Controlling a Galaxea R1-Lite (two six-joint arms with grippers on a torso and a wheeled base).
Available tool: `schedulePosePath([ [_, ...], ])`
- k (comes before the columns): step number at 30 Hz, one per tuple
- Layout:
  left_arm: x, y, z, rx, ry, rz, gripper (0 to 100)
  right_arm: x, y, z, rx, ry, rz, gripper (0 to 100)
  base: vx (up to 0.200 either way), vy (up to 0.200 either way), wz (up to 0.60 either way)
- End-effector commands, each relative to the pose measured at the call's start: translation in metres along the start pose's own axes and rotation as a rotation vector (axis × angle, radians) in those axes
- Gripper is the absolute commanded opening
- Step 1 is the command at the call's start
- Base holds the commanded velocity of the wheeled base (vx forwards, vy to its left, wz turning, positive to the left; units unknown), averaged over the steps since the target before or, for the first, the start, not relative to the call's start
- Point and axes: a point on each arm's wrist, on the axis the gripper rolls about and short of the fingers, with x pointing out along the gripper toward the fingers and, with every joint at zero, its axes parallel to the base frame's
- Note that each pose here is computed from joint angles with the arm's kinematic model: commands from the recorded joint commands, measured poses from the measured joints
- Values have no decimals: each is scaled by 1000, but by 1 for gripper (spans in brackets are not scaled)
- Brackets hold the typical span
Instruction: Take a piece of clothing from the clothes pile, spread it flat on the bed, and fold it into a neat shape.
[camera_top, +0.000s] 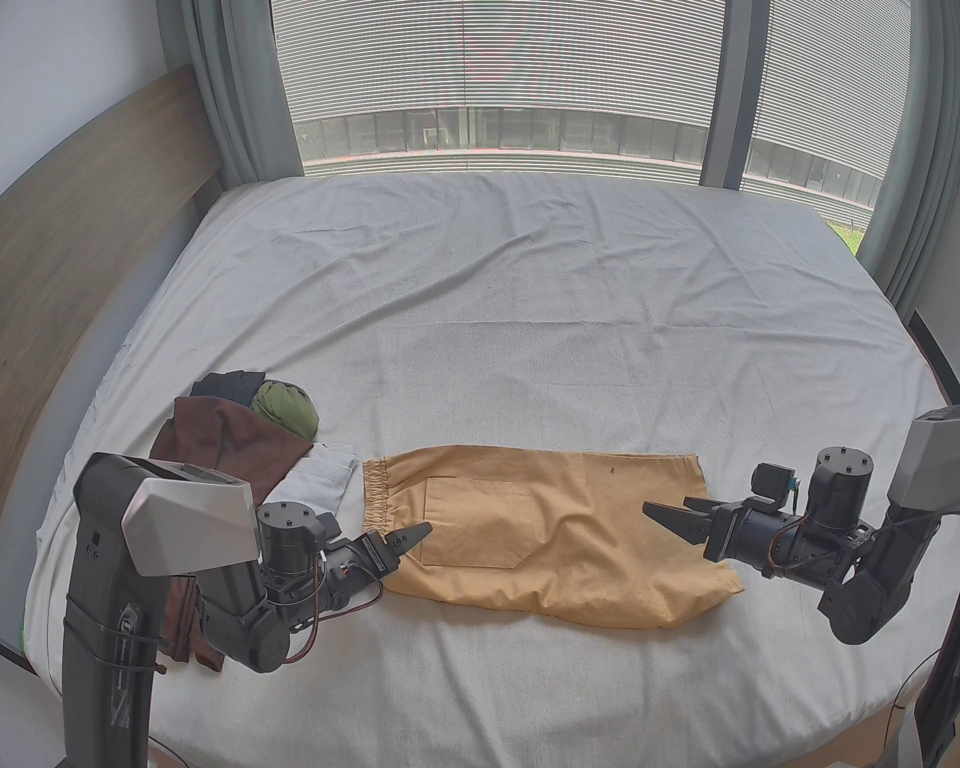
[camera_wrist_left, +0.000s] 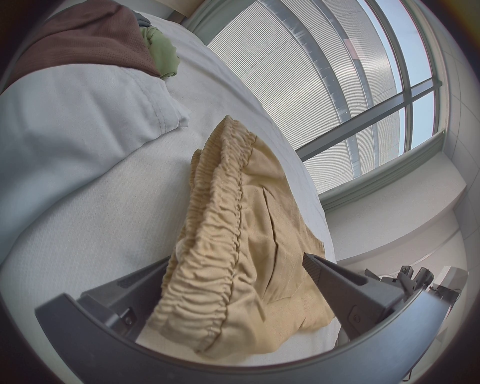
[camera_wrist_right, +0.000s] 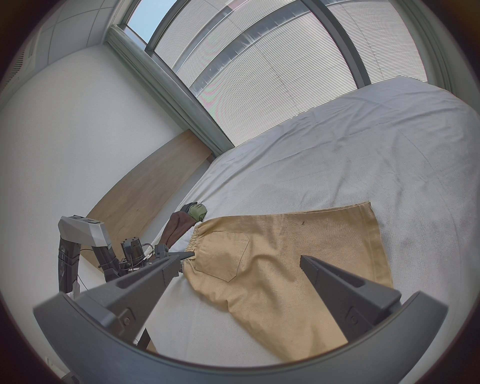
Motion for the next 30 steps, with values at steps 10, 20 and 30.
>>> schedulePosePath([
  [10,4,-1,7,-2,-25,-14,0,1,0,-1,0,5,0,100,0,0,0],
  [20,-2,2,7,-8,-26,4,0,1,0,-2,1,7,0,100,0,0,0],
  [30,-29,5,10,67,-32,41,0,2,-2,-9,10,32,-5,100,0,0,0],
])
